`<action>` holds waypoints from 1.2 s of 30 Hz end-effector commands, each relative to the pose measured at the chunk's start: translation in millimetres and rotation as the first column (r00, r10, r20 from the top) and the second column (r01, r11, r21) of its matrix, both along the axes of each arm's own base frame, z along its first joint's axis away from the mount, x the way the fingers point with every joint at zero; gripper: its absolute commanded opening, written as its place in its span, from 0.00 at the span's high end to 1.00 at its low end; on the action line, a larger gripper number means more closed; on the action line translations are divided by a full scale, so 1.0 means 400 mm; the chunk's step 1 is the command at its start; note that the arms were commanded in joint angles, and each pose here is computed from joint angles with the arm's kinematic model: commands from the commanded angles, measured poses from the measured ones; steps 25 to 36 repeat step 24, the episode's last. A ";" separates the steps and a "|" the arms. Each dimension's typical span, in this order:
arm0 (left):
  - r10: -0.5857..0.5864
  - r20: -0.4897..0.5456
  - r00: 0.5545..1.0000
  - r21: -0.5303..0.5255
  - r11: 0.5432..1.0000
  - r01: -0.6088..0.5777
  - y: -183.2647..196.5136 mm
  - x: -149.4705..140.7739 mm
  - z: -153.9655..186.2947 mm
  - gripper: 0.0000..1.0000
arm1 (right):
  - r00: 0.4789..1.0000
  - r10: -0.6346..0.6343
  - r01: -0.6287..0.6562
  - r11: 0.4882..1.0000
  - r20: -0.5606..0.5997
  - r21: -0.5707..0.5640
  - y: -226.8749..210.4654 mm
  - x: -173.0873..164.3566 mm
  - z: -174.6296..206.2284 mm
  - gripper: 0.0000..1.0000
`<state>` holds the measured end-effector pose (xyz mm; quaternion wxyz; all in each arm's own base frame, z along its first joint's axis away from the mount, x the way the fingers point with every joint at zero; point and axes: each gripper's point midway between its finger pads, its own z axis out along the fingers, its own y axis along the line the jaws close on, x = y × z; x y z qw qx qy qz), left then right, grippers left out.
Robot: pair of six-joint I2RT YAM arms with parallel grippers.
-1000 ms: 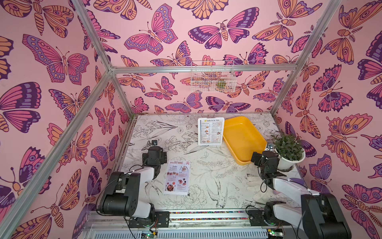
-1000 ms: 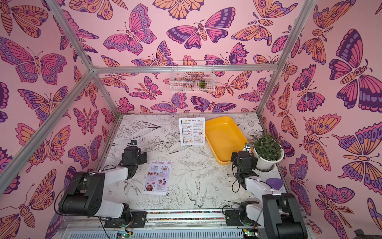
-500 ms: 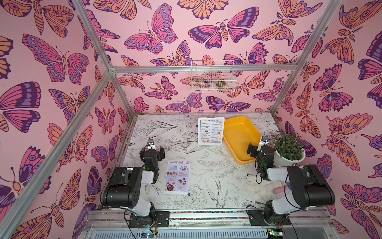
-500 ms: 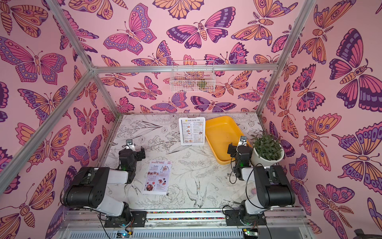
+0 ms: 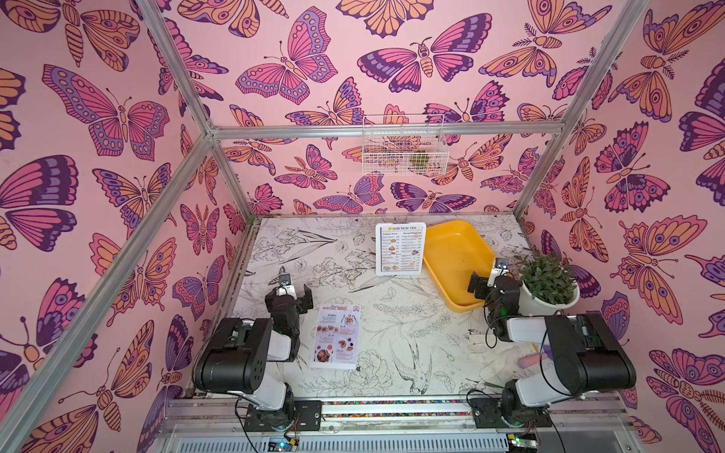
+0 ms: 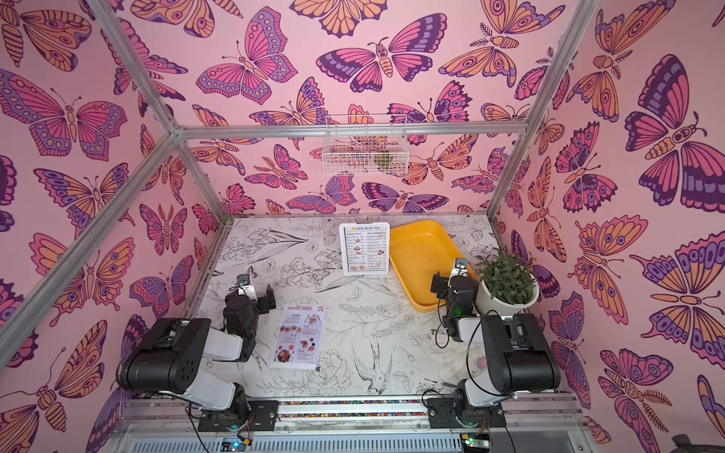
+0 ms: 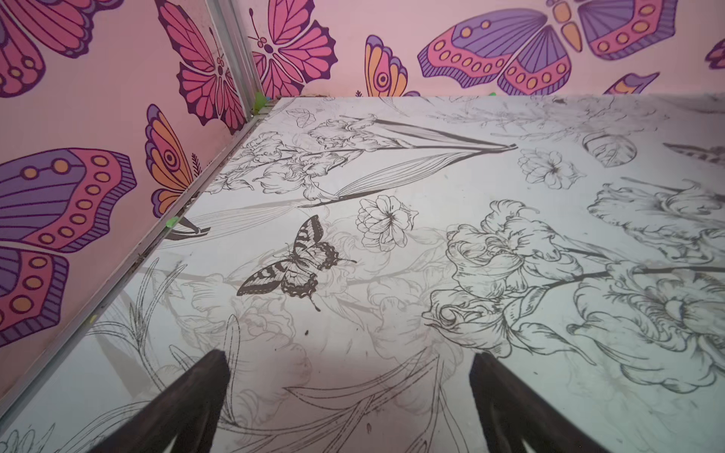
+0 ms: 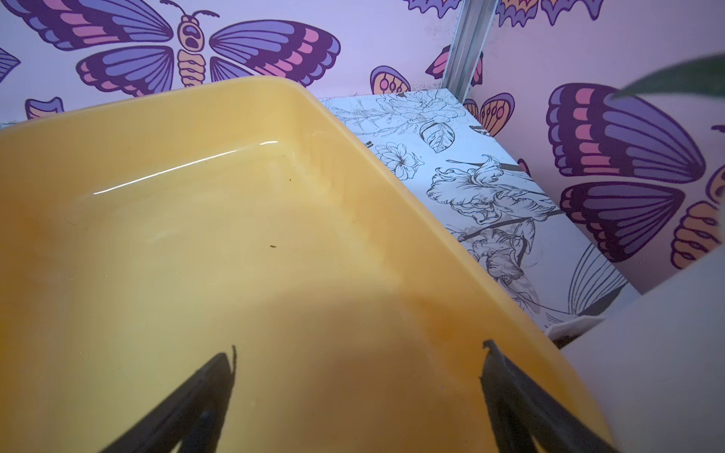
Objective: Replace the menus in the menu holders
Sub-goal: Reset both arms
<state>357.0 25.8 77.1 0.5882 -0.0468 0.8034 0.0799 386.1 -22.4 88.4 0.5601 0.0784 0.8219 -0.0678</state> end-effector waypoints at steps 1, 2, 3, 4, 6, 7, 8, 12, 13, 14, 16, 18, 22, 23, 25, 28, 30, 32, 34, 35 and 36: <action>-0.254 0.012 0.967 0.050 0.966 0.253 -0.114 0.049 0.031 0.02 | 1.000 0.003 -0.003 1.000 0.017 0.001 -0.002 0.013 0.021 0.01; -0.188 -0.017 0.982 -0.001 0.982 0.188 -0.080 0.038 0.027 0.02 | 1.000 0.002 -0.002 1.000 0.018 0.000 -0.004 0.013 0.022 0.01; -0.066 0.011 0.998 -0.019 0.998 0.067 -0.026 0.027 0.038 0.02 | 1.000 0.004 -0.004 1.000 0.015 0.000 -0.002 0.012 0.021 0.01; 0.003 0.040 0.999 -0.024 1.000 -0.002 0.003 0.014 0.040 0.01 | 1.000 0.002 -0.002 1.000 0.017 0.000 -0.004 0.013 0.022 0.01; -0.230 0.056 0.972 0.033 0.973 0.229 -0.095 0.053 0.043 0.02 | 1.000 0.002 -0.002 1.000 0.016 0.000 -0.003 0.012 0.021 0.01; -0.237 -0.022 0.971 0.021 0.971 0.237 -0.102 0.046 0.022 0.02 | 1.000 0.003 -0.003 1.000 0.017 0.000 -0.003 0.013 0.021 0.01; -0.160 -0.023 0.987 -0.003 0.987 0.160 -0.070 0.037 0.037 0.02 | 1.000 0.004 -0.004 1.000 0.016 0.000 -0.002 0.012 0.021 0.01; -0.217 0.004 0.976 0.027 0.976 0.216 -0.096 0.047 0.026 0.01 | 1.000 0.003 -0.003 1.000 0.014 0.000 -0.003 0.012 0.019 0.01; -0.203 -0.016 0.979 0.009 0.979 0.203 -0.088 0.035 0.026 0.01 | 1.000 0.004 -0.004 1.000 0.015 0.000 -0.003 0.012 0.020 0.01; -0.222 -0.010 0.975 0.013 0.975 0.222 -0.095 0.036 0.033 0.01 | 1.000 0.004 -0.004 1.000 0.013 -0.001 -0.002 0.012 0.019 0.01; -0.218 0.024 0.976 0.038 0.975 0.217 -0.093 0.049 0.033 0.01 | 1.000 0.004 -0.004 1.000 0.013 0.000 -0.003 0.012 0.020 0.01; -0.146 -0.003 0.989 0.022 0.989 0.146 -0.068 0.044 0.030 0.01 | 1.000 0.002 -0.002 1.000 0.015 0.000 -0.004 0.012 0.021 0.01; -0.201 -0.049 0.978 -0.018 0.980 0.200 -0.079 0.074 0.021 0.01 | 1.000 0.002 -0.002 1.000 0.016 0.000 -0.004 0.012 0.021 0.01; -0.202 -0.054 0.978 -0.032 0.979 0.201 -0.076 0.084 0.029 0.01 | 1.000 0.002 -0.002 1.000 0.014 0.000 -0.004 0.012 0.020 0.01; -0.215 -0.046 0.975 -0.043 0.976 0.213 -0.077 0.085 0.027 0.01 | 1.000 0.002 -0.002 1.000 0.016 0.000 -0.004 0.012 0.021 0.01; -0.215 -0.046 0.975 -0.043 0.976 0.213 -0.077 0.085 0.027 0.01 | 1.000 0.002 -0.002 1.000 0.016 0.000 -0.004 0.012 0.021 0.01; -0.215 -0.046 0.975 -0.043 0.976 0.213 -0.077 0.085 0.027 0.01 | 1.000 0.002 -0.002 1.000 0.016 0.000 -0.004 0.012 0.021 0.01; -0.215 -0.046 0.975 -0.043 0.976 0.213 -0.077 0.085 0.027 0.01 | 1.000 0.002 -0.002 1.000 0.016 0.000 -0.004 0.012 0.021 0.01; -0.215 -0.046 0.975 -0.043 0.976 0.213 -0.077 0.085 0.027 0.01 | 1.000 0.002 -0.002 1.000 0.016 0.000 -0.004 0.012 0.021 0.01; -0.215 -0.046 0.975 -0.043 0.976 0.213 -0.077 0.085 0.027 0.01 | 1.000 0.002 -0.002 1.000 0.016 0.000 -0.004 0.012 0.021 0.01; -0.215 -0.046 0.975 -0.043 0.976 0.213 -0.077 0.085 0.027 0.01 | 1.000 0.002 -0.002 1.000 0.016 0.000 -0.004 0.012 0.021 0.01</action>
